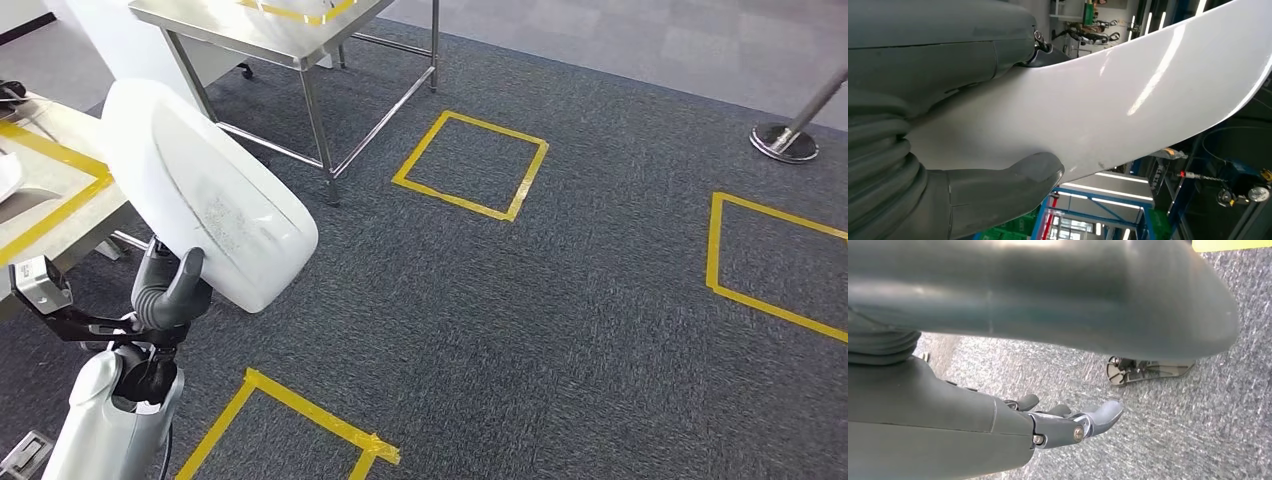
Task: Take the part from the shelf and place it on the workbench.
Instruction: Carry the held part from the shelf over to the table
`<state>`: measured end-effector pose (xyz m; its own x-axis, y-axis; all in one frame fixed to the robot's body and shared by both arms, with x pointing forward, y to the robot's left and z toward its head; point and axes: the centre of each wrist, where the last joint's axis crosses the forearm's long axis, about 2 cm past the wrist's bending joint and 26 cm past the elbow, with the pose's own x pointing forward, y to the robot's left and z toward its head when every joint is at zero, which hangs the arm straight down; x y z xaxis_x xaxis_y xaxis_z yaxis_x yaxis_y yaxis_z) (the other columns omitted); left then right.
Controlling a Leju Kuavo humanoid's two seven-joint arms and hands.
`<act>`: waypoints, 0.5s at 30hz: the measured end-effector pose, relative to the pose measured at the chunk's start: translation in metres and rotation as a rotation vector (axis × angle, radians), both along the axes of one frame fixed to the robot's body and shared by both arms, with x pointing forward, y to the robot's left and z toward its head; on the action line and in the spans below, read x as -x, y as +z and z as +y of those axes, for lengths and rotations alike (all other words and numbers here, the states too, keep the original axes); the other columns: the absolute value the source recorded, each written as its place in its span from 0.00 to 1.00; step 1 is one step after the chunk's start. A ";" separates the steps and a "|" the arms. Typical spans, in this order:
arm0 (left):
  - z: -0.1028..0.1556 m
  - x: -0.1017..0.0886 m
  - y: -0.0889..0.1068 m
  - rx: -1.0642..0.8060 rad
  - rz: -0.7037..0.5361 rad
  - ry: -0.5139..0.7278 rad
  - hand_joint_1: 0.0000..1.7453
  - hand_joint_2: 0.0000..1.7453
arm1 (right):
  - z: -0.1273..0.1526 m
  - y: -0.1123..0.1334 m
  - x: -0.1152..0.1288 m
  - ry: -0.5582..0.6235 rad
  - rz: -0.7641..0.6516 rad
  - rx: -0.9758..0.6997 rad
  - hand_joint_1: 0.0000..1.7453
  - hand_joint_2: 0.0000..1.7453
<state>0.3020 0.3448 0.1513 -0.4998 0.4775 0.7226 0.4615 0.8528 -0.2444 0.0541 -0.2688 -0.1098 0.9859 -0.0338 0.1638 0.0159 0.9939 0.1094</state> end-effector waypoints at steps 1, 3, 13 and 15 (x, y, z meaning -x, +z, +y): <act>0.000 0.000 -0.001 -0.005 0.006 0.002 1.00 1.00 | 0.001 0.000 0.000 -0.009 0.008 0.001 0.00 0.00; 0.001 0.001 -0.003 -0.018 0.019 0.008 1.00 1.00 | 0.003 0.000 0.000 -0.032 0.026 -0.003 0.00 0.00; 0.004 -0.002 -0.008 -0.027 0.046 0.015 1.00 1.00 | 0.021 0.001 0.005 -0.087 0.055 -0.034 0.00 0.00; 0.006 -0.002 -0.008 -0.027 0.047 0.016 1.00 1.00 | 0.023 0.001 0.005 -0.086 0.040 -0.042 0.00 0.00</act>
<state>0.3045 0.3503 0.1436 -0.4724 0.4493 0.7583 0.4361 0.8668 -0.2419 0.0496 -0.2463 -0.1089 0.9848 -0.1244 0.1211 0.1059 0.9833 0.1483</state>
